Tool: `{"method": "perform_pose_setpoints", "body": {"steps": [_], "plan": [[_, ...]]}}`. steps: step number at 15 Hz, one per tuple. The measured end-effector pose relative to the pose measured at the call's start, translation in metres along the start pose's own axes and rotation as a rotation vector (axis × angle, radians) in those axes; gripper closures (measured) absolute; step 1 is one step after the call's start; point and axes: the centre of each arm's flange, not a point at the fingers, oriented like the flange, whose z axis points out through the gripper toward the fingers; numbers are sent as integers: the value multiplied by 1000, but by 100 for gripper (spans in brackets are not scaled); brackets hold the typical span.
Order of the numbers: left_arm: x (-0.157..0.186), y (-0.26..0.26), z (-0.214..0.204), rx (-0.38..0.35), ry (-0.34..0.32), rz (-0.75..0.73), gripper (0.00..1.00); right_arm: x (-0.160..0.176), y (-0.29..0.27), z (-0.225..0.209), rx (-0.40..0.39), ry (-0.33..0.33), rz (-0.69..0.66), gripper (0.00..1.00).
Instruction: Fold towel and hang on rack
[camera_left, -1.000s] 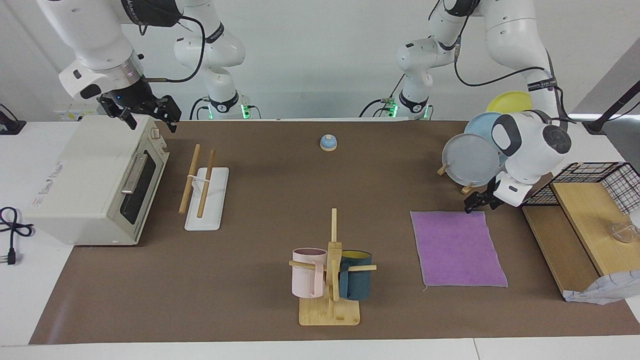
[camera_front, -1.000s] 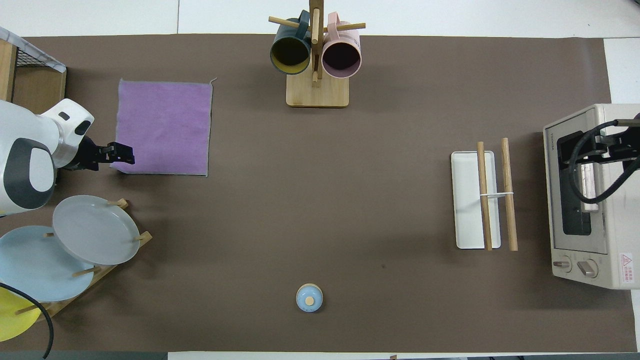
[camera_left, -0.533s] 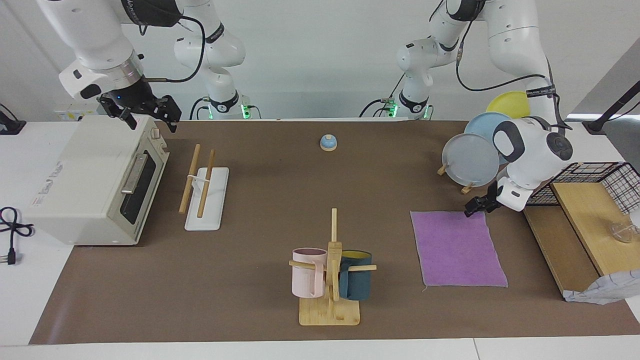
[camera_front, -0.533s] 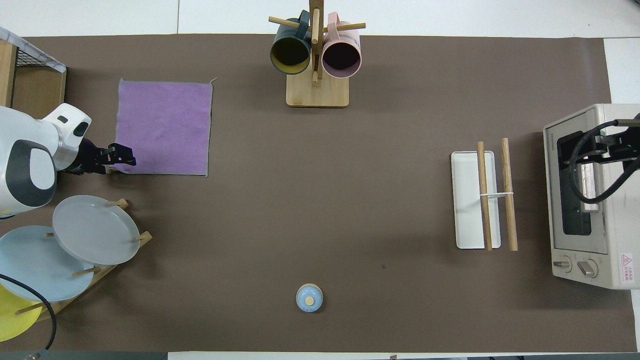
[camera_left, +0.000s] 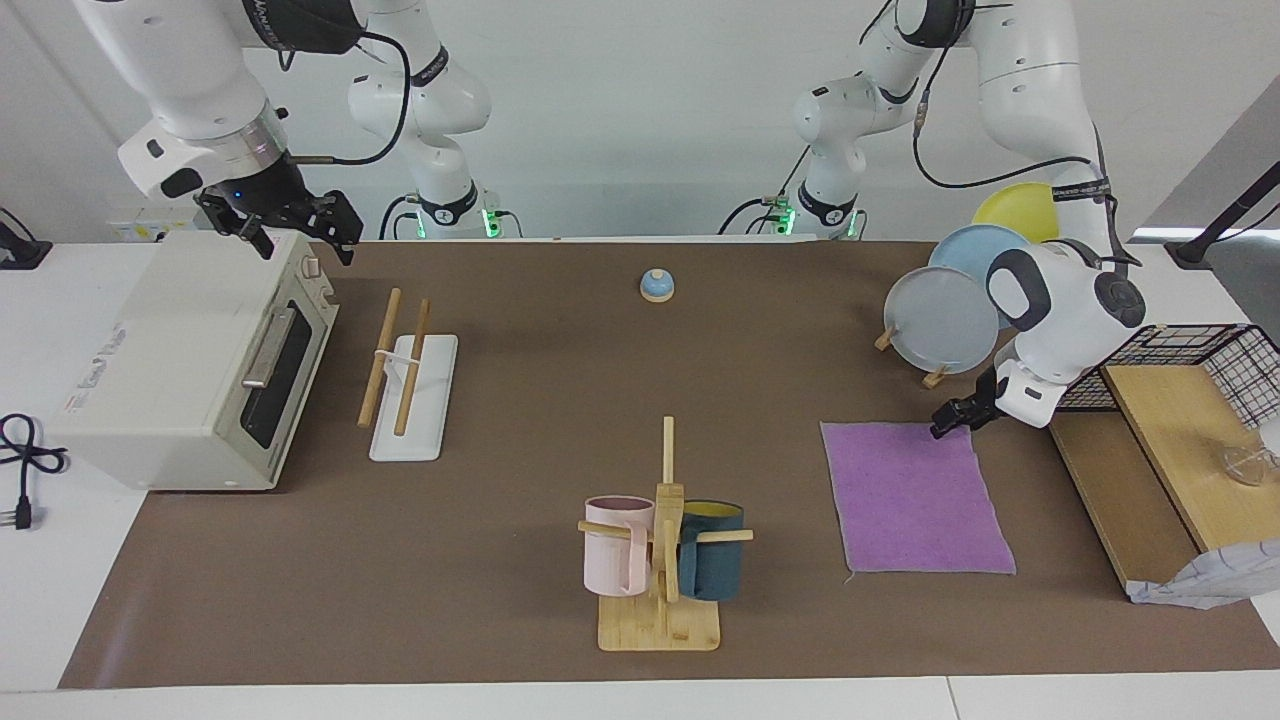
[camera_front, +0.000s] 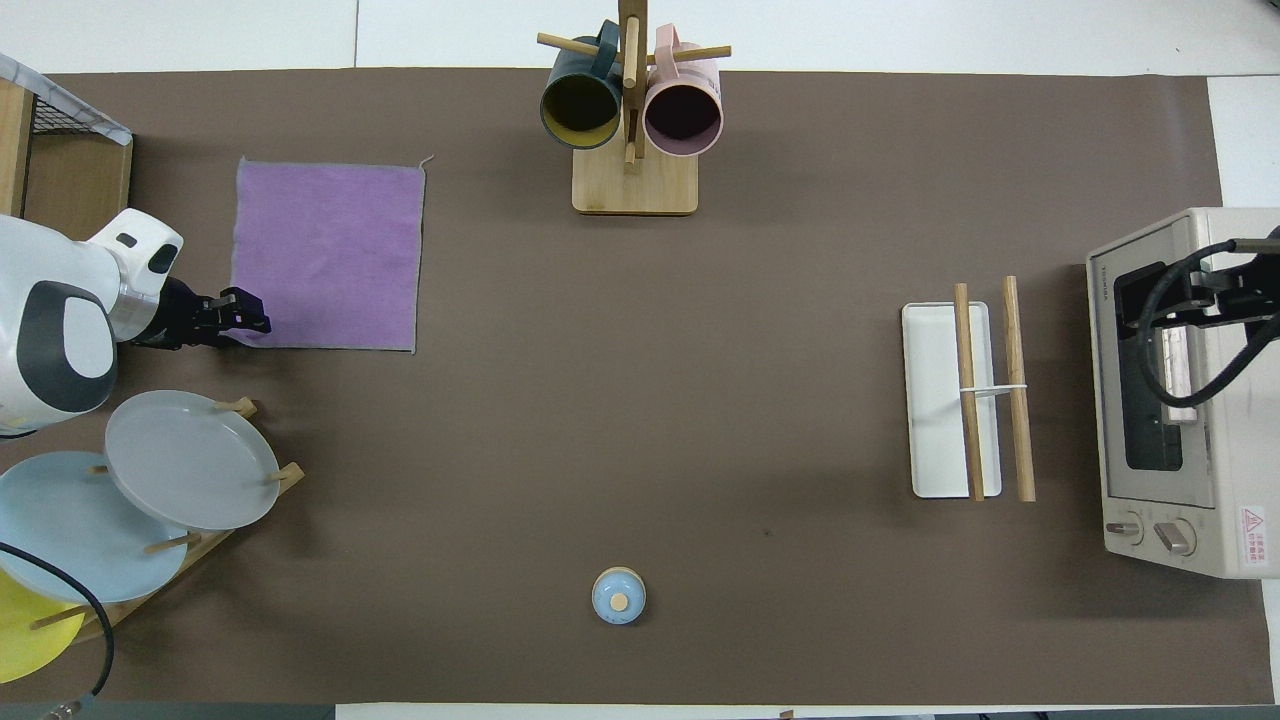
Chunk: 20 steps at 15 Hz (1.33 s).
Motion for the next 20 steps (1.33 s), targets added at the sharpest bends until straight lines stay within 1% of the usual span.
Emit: {"method": "perform_pose_setpoints", "body": {"steps": [1, 3, 10, 11, 12, 13, 14, 15, 16, 17, 19, 20], "plan": [[0, 0, 0, -1, 1, -1, 38, 0, 0, 0, 0, 0, 0, 0], [0, 0, 0, -1, 3, -1, 49, 0, 0, 0, 0, 0, 0, 0], [2, 0, -2, -1, 20, -2, 49, 0, 0, 0, 0, 0, 0, 0], [3, -1, -2, -1, 20, -3, 50, 0, 0, 0, 0, 0, 0, 0], [3, -2, -3, -1, 21, -4, 53, 0, 0, 0, 0, 0, 0, 0], [3, -3, -3, -2, 21, -7, 53, 0, 0, 0, 0, 0, 0, 0], [3, -5, -3, -2, 21, -10, 61, 0, 0, 0, 0, 0, 0, 0], [3, -6, -3, -2, 22, -10, 74, 0, 0, 0, 0, 0, 0, 0], [3, -6, -3, -2, 22, -11, 74, 0, 0, 0, 0, 0, 0, 0], [3, -6, -3, -2, 21, -10, 78, 0, 0, 0, 0, 0, 0, 0], [3, -6, -3, -1, 21, 5, 98, 0, 0, 0, 0, 0, 0, 0], [3, -6, -3, -1, 21, 23, 98, 0, 0, 0, 0, 0, 0, 0]]}}
